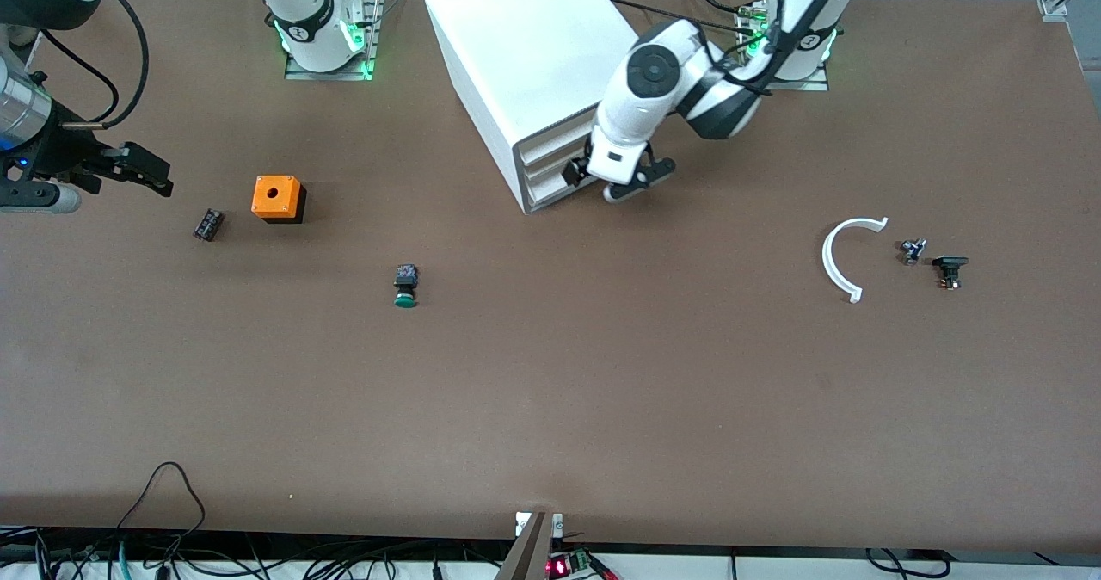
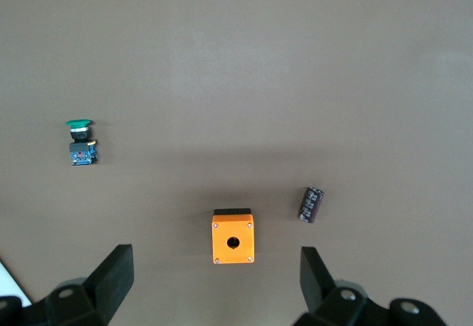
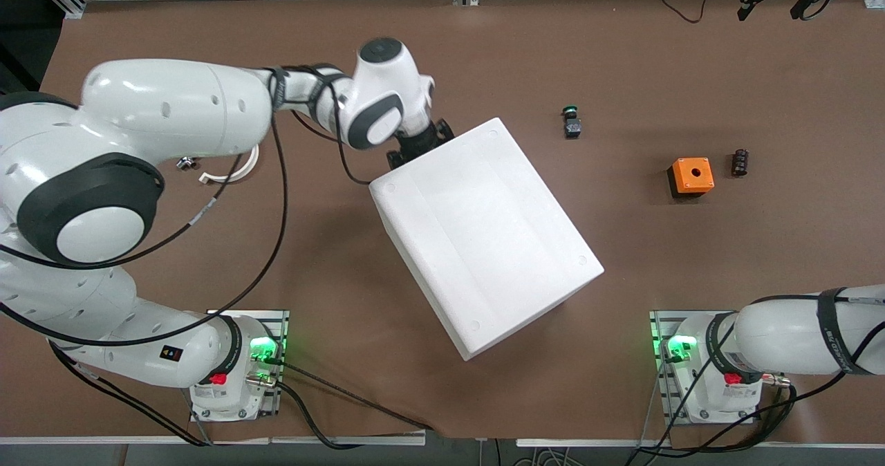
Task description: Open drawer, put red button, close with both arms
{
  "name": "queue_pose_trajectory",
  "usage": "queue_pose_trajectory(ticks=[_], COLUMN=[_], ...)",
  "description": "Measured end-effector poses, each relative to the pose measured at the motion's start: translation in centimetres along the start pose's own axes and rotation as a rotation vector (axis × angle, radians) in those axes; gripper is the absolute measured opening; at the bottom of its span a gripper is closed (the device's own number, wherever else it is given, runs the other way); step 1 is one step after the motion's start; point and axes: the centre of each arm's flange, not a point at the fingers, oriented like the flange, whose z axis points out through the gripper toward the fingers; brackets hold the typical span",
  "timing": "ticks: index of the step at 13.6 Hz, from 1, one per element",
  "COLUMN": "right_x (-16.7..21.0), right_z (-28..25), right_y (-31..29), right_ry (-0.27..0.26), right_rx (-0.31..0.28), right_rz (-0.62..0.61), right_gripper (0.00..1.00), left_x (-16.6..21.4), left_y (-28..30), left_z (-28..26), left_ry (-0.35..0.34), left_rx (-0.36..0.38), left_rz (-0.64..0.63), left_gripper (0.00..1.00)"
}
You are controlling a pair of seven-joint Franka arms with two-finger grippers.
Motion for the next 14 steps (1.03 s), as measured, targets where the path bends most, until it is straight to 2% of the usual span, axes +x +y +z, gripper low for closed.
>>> queue_pose_trajectory(ticks=[3, 4, 5, 7, 10, 12, 14], right_x=[-0.1, -0.1, -0.2, -0.5, -0.7, -0.7, -0.7], right_z=[-0.1, -0.3, -0.7, -1.7, -2.3, -2.2, -2.1], right_y=[0.3, 0.4, 0.4, 0.5, 0.5, 0.5, 0.5], right_ry=[0.001, 0.004, 0.011, 0.031, 0.041, 0.039, 0.033], right_rx=[0.001, 0.001, 0.002, 0.003, 0.003, 0.003, 0.003], right_rz=[0.006, 0.008, 0.009, 0.009, 0.009, 0.010, 0.010], right_gripper=[1.00, 1.00, 1.00, 1.00, 1.00, 1.00, 1.00], left_x=[10.3, 13.0, 15.0, 18.7, 24.2, 26.3, 27.0], left_y=[-0.8, -1.5, -2.3, -4.8, -9.2, -11.8, -14.2], left_z=[-8.0, -10.4, -12.2, -15.0, -21.7, -27.0, -31.1], left_ry=[0.108, 0.145, 0.175, 0.204, 0.193, 0.178, 0.162], left_rx=[-0.129, -0.157, -0.164, -0.117, -0.017, 0.023, 0.045], left_rz=[-0.150, -0.153, -0.104, 0.049, 0.253, 0.374, 0.417], left_gripper=[1.00, 1.00, 1.00, 1.00, 1.00, 1.00, 1.00])
